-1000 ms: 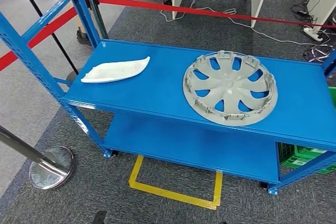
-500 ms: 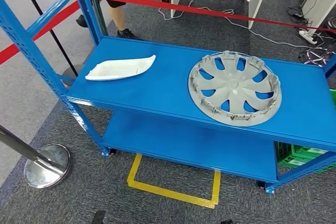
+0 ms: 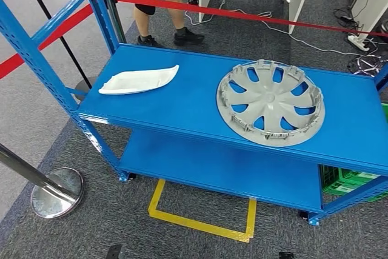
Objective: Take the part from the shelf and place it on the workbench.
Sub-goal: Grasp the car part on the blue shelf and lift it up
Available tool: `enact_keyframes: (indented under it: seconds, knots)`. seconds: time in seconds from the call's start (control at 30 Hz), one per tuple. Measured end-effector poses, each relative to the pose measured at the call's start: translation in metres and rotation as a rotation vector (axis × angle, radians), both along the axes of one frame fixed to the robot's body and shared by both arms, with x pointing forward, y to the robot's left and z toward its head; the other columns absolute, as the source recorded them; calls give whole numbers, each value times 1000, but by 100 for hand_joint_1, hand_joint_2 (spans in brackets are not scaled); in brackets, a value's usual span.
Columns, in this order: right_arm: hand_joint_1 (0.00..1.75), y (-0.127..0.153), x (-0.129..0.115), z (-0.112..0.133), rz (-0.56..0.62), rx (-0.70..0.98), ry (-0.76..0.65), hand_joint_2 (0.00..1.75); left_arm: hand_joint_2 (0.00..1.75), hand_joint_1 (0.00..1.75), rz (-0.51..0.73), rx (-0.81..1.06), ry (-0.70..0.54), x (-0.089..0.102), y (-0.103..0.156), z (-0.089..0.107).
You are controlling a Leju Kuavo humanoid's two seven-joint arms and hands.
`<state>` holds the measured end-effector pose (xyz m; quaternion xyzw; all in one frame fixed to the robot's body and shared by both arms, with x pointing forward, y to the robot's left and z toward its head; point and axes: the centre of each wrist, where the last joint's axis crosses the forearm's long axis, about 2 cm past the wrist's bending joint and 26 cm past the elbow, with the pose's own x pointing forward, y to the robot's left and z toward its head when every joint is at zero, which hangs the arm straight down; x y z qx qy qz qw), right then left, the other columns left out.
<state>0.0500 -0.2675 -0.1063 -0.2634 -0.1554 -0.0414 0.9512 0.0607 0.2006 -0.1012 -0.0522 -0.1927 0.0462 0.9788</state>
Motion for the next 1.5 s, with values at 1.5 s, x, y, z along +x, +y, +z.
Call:
enact_keyframes:
  seconds: [1.5]
  knots:
    - [0, -116, 53, 90, -404, -893, -864, 175, 175, 0, -6, -4, -7, 4, -12, 3]
